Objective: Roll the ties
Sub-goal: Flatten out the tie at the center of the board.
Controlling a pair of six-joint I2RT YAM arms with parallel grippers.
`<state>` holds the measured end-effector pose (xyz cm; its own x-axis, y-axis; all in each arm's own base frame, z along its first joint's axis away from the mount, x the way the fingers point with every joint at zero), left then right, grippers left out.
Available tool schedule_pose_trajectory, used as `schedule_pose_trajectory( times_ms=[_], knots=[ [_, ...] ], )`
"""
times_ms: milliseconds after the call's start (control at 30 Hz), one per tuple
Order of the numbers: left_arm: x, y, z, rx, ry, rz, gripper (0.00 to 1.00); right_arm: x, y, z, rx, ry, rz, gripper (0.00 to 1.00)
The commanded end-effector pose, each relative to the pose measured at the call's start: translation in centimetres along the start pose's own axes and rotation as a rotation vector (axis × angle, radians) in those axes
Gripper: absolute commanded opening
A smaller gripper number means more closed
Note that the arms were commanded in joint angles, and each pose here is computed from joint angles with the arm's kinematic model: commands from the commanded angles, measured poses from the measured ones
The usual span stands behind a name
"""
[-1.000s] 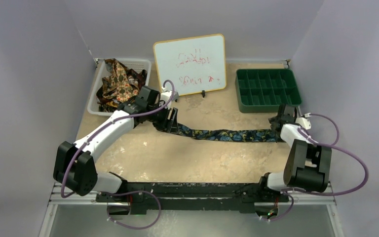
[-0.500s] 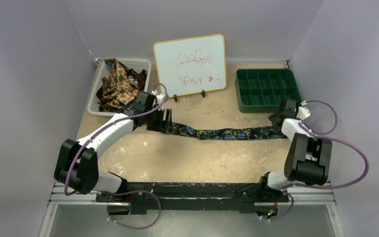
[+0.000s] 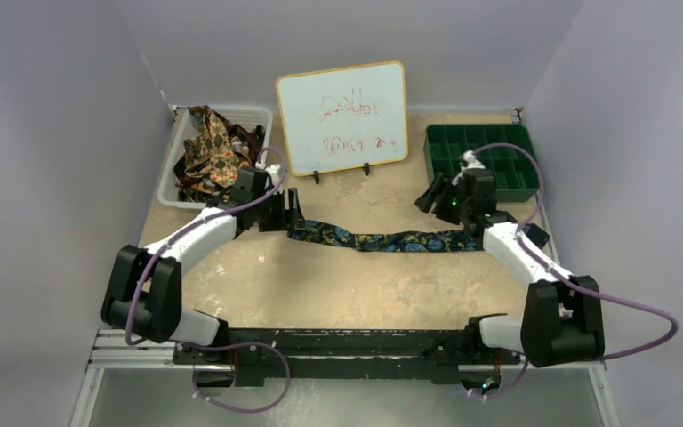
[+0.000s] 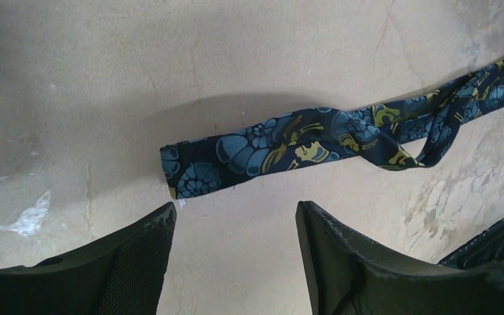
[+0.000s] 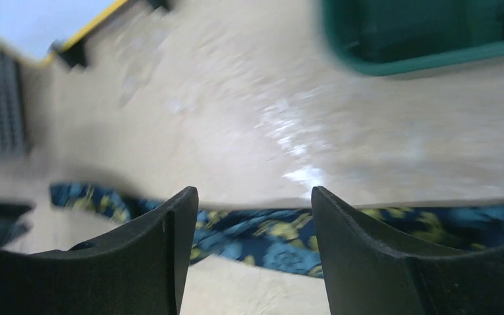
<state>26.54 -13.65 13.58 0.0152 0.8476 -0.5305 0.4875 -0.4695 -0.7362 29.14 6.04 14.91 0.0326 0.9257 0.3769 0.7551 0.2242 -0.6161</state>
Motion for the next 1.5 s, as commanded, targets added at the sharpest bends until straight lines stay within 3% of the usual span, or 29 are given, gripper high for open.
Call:
schedule_pose_trajectory(
  times_ms=[0,333,533,733,1033,1300,1467],
  knots=[
    [0.1,1.6,-0.6,-0.041,-0.044,0.033,0.65,4.9,0.0,-0.2,0.034,-0.166,-0.240,0.67],
    [2.2,3.9,-0.6,-0.073,-0.060,-0.065,0.60,10.9,0.2,1.5,0.170,-0.347,-0.518,0.64],
    [2.9,4.4,-0.2,-0.083,-0.055,-0.087,0.47,12.1,0.6,3.1,0.242,-0.375,-0.551,0.62],
    [3.0,3.5,0.2,-0.083,-0.051,-0.099,0.31,13.0,2.2,5.3,0.325,-0.447,-0.468,0.60],
    [4.0,1.0,2.2,-0.079,-0.063,-0.168,0.29,13.7,4.7,7.1,0.395,-0.533,-0.333,0.55],
    [4.5,-0.8,3.1,-0.098,-0.113,-0.231,0.23,14.0,5.8,8.4,0.448,-0.564,-0.329,0.54],
    [4.7,-1.5,3.7,-0.085,-0.154,-0.263,0.26,14.5,6.3,9.1,0.482,-0.605,-0.322,0.53]
  ],
)
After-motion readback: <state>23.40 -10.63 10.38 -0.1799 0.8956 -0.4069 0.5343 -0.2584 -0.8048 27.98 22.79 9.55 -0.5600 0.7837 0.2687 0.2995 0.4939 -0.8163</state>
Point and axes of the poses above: each gripper's point midway between its finger pads, its own y axis out along the fingers, its own x axis along the line the jaws close on, z = x × y, the point moved 7 cm from there along -y, back along the fingers, and after that the axes turned 10 degrees about -y, right-handed, at the moved point
